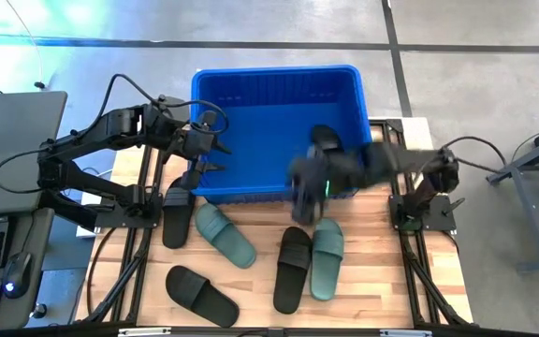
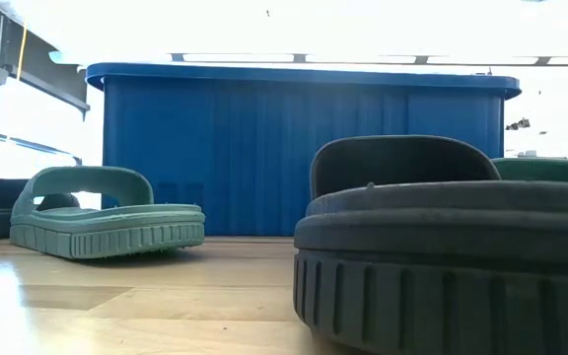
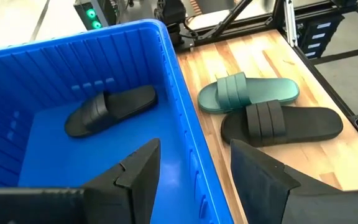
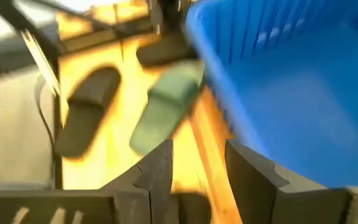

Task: Pick and place slides into bin
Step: Put the black slide into the blue bin

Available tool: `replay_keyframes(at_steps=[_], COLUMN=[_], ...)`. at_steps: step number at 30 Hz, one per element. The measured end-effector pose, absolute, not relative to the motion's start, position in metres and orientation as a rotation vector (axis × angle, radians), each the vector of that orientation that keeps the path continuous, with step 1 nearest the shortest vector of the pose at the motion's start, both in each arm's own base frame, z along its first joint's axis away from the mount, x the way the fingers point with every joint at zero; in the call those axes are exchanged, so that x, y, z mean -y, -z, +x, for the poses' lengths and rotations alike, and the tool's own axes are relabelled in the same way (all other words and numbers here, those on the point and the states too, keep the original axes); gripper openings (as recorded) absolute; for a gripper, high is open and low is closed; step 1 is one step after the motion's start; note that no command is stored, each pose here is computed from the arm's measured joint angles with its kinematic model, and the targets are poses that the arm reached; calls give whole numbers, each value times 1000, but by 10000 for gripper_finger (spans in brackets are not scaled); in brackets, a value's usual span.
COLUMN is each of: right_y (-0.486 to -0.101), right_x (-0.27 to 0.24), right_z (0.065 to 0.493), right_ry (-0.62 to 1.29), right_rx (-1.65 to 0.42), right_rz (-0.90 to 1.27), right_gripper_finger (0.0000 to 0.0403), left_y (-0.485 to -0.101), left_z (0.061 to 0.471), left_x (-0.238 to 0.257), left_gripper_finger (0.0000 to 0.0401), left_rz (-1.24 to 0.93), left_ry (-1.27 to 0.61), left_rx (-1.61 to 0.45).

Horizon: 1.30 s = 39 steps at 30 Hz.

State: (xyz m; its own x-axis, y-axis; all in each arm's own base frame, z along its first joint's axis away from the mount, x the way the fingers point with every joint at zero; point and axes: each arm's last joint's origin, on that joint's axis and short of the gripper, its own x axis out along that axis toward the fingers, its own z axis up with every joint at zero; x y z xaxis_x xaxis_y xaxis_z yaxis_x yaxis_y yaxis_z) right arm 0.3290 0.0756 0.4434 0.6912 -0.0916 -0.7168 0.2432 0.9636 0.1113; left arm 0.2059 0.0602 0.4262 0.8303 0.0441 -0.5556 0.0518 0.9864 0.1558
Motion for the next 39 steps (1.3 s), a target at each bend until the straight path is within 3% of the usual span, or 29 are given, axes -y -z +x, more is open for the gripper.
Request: replay_keyframes(at_steps=[8,14,21,32,39], right_y=[-348,-294,-268,-234,-222], right_x=[-140,-166,-200,-214,-209], right_z=[324,330,331,324,329], right_ry=[223,135,-159,-44,2], right_rx=[-1010,-971,-851,-899,-945], right_rz=[-45,1,43,-144,-143], right_gripper_finger=[136,135,133,133,133], left_y=[-424,-421,-418,-414,-399], left_z=[209,212,214,210,194], left_x=[-63,-65,-65,-63,-49], left_gripper_finger=[179,179,179,179,179], left_rz=[180,182,176,127,-86], left_ry=[-45,-65,-60,-47,226], left_rx=[-614,-639,-661,-719,-894])
